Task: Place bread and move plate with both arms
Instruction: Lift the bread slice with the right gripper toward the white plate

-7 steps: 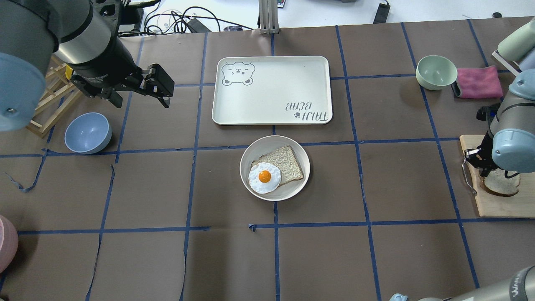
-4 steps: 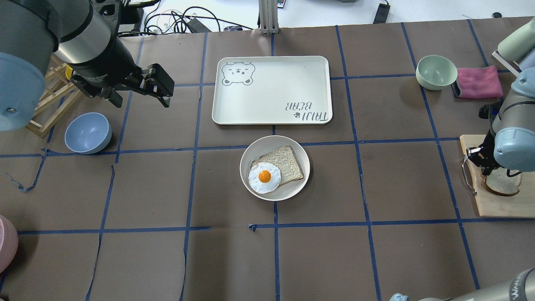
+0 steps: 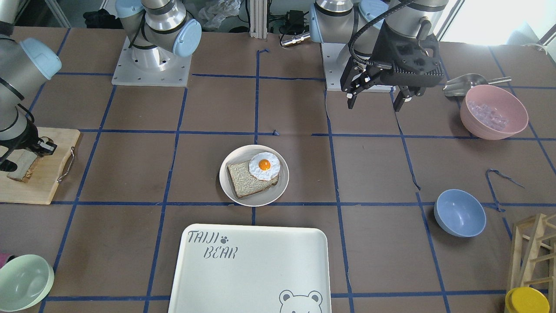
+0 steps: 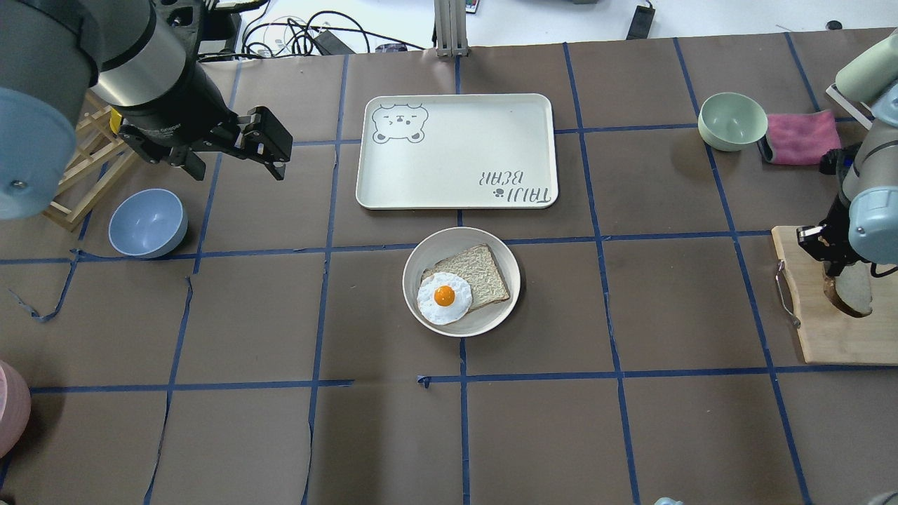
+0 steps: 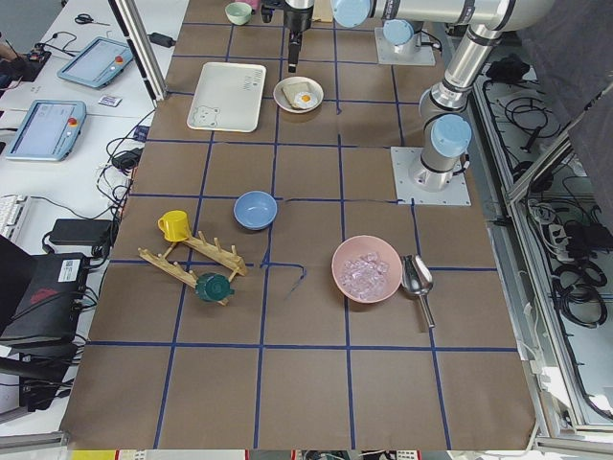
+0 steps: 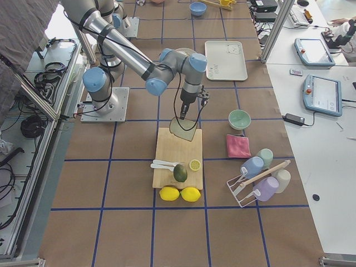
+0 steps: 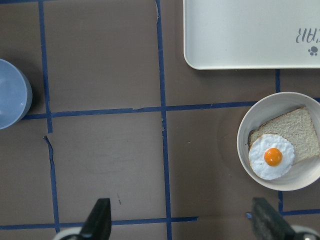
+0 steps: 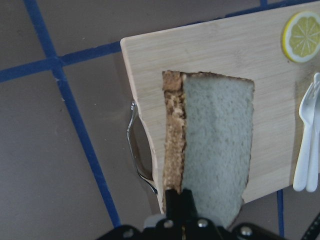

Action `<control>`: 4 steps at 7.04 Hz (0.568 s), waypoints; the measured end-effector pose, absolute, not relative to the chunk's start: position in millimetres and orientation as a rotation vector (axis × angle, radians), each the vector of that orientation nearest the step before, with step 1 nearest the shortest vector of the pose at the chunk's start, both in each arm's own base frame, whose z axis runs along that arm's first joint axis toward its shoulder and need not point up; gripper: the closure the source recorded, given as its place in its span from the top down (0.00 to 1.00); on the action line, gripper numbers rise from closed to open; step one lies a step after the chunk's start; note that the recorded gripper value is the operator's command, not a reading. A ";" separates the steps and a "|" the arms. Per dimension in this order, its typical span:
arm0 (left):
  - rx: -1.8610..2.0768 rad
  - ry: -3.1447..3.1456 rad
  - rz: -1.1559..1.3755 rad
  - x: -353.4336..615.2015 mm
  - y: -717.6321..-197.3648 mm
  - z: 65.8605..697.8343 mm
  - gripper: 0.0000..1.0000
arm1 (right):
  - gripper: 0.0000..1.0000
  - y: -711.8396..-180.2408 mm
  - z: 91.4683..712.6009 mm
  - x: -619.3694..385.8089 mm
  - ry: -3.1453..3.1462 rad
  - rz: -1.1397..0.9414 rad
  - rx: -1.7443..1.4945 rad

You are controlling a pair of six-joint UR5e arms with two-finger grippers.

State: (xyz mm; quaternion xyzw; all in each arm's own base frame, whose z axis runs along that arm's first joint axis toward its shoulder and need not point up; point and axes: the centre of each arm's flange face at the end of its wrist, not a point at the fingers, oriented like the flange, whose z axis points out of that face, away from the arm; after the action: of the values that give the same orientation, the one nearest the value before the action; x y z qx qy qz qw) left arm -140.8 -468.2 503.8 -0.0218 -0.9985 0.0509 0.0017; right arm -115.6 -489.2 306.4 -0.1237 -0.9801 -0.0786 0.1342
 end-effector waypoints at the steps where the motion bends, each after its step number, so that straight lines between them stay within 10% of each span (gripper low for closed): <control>1: -0.068 -3.133 0.160 -140.8 -468.2 503.8 1.00 | 0.00 -498.8 339.2 -83.6 -2.857 -0.246 -0.349; 4: -0.068 -3.133 0.160 -140.8 -468.3 503.8 1.00 | 0.00 -512.4 408.0 113.8 -2.922 -0.156 -0.260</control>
State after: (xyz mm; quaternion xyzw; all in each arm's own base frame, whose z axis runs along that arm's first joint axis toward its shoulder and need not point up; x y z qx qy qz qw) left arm -140.8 -468.3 503.8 -0.0218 -0.9985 0.0509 0.0018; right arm 113.8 -512.4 408.0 -0.0881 -0.9895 -0.0527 0.1020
